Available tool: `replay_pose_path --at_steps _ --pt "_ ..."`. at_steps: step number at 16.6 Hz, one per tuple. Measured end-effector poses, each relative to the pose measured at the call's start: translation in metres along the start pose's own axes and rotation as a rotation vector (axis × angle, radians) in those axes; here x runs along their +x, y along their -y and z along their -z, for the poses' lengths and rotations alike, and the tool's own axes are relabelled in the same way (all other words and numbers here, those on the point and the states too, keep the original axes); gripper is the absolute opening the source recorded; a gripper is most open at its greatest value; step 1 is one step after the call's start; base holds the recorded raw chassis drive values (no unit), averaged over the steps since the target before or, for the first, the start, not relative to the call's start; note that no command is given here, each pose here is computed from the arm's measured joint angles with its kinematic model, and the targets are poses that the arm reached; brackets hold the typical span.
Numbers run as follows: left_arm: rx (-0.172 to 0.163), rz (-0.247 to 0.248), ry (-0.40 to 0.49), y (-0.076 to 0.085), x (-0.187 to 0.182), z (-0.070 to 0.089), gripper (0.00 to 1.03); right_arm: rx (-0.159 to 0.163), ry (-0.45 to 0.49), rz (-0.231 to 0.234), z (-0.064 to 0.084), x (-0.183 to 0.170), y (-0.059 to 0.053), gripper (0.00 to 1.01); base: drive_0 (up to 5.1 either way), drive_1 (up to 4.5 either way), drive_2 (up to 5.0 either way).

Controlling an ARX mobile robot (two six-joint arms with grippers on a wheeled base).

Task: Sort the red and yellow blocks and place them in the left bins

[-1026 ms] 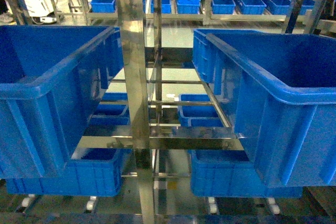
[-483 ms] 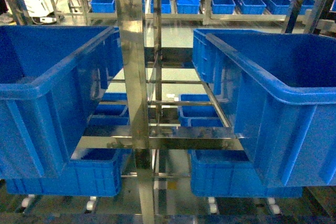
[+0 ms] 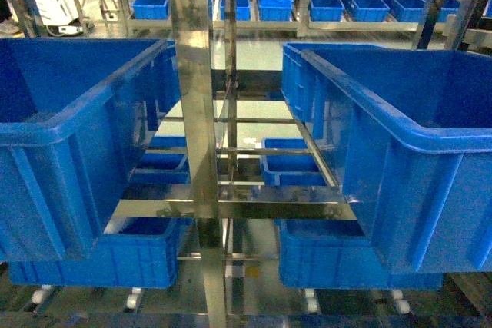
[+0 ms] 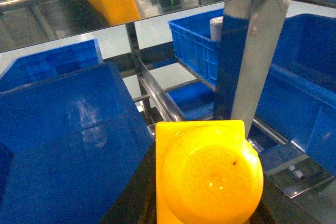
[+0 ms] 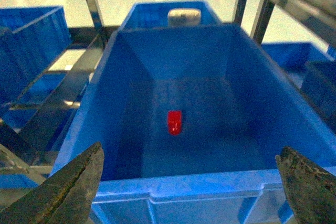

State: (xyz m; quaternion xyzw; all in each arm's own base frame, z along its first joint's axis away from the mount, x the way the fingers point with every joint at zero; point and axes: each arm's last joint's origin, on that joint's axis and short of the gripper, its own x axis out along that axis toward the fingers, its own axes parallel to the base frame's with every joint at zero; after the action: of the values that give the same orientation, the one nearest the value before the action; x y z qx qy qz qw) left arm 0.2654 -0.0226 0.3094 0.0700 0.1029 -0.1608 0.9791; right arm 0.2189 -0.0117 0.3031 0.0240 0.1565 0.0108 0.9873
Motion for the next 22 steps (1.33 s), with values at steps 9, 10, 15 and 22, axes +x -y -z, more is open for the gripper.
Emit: replay_pose_path --at_steps 9,10,15,22 --pt "0.0 0.003 0.0 0.0 0.0 0.0 0.27 -0.043 0.056 -0.014 -0.008 -0.027 -0.009 0.98 0.0 0.0 0.0" --pt "0.0 0.004 0.0 0.0 0.0 0.0 0.27 -0.052 0.045 -0.02 -0.007 -0.026 -0.01 0.98 0.0 0.0 0.0" --pt "0.076 -0.028 -0.223 -0.026 0.039 0.063 0.27 -0.07 0.067 -0.025 -0.009 -0.031 -0.011 0.98 0.0 0.0 0.0" --pt "0.126 -0.13 -0.291 -0.111 0.105 0.082 0.27 -0.07 0.067 -0.026 -0.009 -0.031 -0.011 0.98 0.0 0.0 0.0"
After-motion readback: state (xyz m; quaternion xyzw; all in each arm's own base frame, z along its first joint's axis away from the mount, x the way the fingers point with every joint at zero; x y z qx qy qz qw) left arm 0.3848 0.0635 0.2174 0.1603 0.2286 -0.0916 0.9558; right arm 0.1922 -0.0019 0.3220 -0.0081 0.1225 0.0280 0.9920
